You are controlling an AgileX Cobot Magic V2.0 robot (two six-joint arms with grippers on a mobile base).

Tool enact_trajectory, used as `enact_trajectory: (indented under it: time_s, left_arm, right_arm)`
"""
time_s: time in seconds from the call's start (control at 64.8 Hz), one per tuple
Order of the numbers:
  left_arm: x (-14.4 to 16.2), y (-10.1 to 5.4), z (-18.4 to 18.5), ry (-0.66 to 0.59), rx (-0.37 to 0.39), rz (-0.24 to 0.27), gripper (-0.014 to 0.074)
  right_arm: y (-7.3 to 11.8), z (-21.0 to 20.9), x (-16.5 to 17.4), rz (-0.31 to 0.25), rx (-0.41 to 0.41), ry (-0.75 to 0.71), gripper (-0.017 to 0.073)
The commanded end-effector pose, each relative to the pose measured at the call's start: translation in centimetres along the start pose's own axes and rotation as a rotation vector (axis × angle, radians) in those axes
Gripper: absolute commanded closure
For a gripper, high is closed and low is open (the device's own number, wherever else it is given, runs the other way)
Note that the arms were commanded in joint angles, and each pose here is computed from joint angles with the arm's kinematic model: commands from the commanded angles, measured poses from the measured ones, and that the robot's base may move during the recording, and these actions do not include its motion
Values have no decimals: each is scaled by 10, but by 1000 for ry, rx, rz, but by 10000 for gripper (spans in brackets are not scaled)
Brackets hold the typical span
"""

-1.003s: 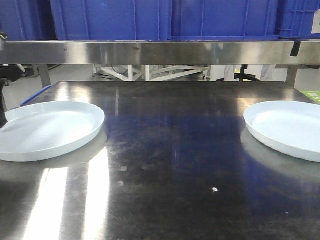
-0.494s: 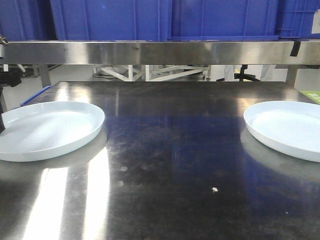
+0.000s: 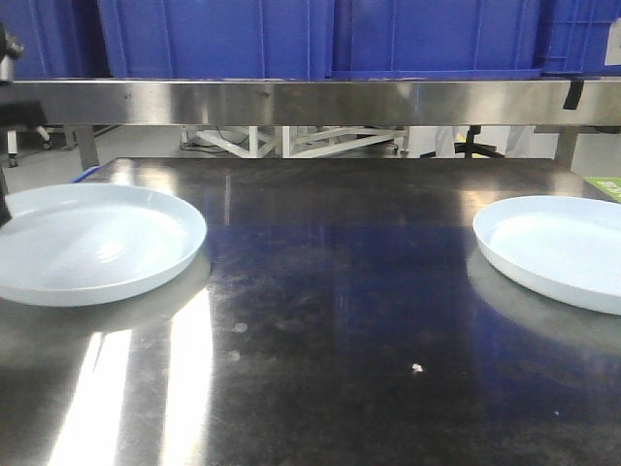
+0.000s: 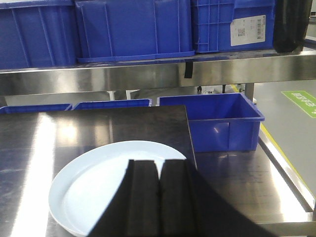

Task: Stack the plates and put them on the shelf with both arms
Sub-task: 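Grip the plate rim with the left gripper and slide it toward the center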

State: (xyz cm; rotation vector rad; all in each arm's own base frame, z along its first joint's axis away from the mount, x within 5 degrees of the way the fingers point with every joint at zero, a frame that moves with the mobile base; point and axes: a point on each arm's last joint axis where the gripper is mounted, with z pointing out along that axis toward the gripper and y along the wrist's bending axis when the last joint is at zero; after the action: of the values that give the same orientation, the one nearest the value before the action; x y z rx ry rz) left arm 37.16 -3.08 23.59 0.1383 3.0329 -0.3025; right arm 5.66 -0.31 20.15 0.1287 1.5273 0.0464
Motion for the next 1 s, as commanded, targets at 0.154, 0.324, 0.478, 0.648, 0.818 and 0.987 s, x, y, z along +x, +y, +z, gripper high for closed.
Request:
enact_trajectory:
  time_s: [0.154,0.324,0.478,0.648,0.818,0.987]
  left_arm:
    - [-10,-45,-43,-132,311,-44,509]
    - [-10,-84,-38,-141,360,26,509]
    - [-11,-118,-20,-153,364,93,508]
    - [-12,-148,6,-146,367,131,508]
    - [-14,-161,9,-212,356,154,469]
    - [-10,-160,11,-159,345,172,305]
  right_arm:
    - [1,-2,-8,-13,-7,-106,503]
    - [1,-2,-8,-13,-7,-106,503]
    - [1,-2,-8,-13,-7,-106,503]
    - [1,-2,-8,-13,-7,-106,503]
    - [1,-2,-8,-13,-7,-106,503]
    - [1,-2,-8,-13,-7,-106,503]
